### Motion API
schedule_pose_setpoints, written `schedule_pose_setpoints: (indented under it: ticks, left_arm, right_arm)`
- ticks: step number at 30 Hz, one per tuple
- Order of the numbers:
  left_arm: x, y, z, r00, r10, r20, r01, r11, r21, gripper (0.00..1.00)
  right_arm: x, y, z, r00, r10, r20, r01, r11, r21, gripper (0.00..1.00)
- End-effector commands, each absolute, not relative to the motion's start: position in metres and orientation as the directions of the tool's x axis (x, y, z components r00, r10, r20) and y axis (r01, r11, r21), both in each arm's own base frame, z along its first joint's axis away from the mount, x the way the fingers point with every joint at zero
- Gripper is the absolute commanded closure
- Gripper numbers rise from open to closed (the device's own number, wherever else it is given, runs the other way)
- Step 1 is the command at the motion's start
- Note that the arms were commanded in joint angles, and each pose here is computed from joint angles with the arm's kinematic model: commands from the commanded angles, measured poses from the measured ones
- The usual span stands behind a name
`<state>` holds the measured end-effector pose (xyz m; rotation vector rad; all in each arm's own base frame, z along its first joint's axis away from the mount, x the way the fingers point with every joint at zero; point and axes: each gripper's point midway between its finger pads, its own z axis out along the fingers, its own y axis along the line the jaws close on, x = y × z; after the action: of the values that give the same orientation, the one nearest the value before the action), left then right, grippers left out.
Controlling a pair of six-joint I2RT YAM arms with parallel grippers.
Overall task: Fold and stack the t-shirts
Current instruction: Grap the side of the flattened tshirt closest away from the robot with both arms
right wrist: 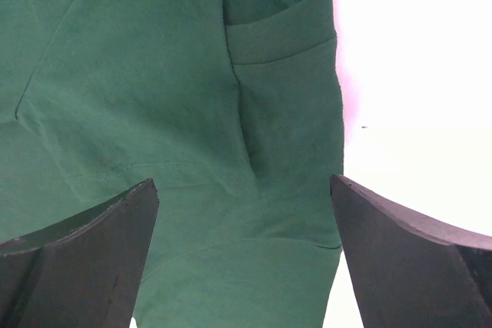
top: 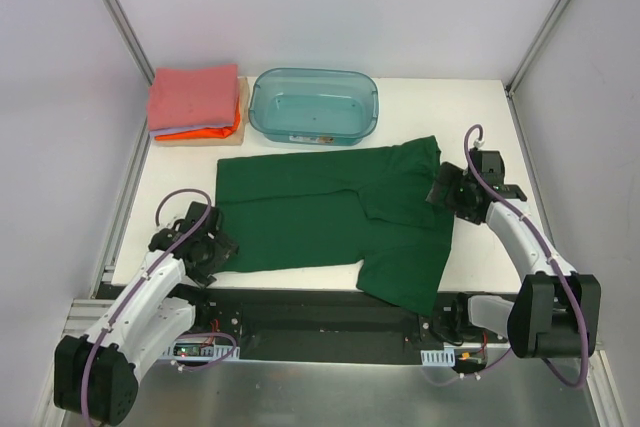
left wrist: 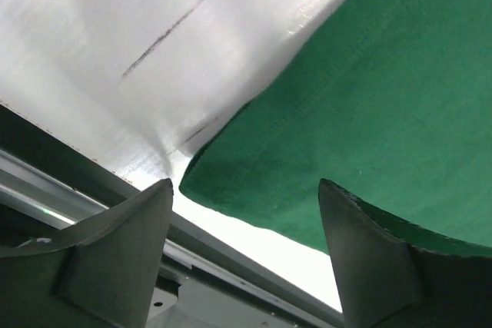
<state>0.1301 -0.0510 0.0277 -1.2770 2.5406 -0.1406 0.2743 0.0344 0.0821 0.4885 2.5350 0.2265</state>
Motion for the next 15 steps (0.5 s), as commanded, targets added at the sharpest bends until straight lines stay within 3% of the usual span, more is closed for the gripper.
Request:
schedule_pose_setpoints:
  ticks: [1,6,14,15]
  left_arm:
    - [0.1308,-0.0418,0.0132,-0.494,-0.835,-0.243,-0.822,0.540,-0.182,0.31]
    - [0.1378,-0.0470,0.0105,-0.501,-0.834,-0.232,-0.814,0.545,-0.202,0.57]
    - [0.1403,-0.0463,0.0138,-0.504,-0.828,-0.246,-0.804,0.554,-0.215,0.73]
    - [0.1397,-0.0462,0.0128,-0.504,-0.829,-0.244,-0.806,0.553,-0.213,0.79]
  right_arm:
    - [0.2751,0.0290,0.0901,-0.761,0.382,-0.525,0.291,0.924,0.250,0.04]
    - [0.2725,0.0312,0.0907,-0.760,0.384,-0.525,0.285,0.922,0.262,0.04]
    - [0.2668,0.0341,0.0896,-0.767,0.381,-0.516,0.274,0.922,0.273,0.04]
    - [0.2655,0.0356,0.0900,-0.771,0.374,-0.516,0.262,0.924,0.277,0.04]
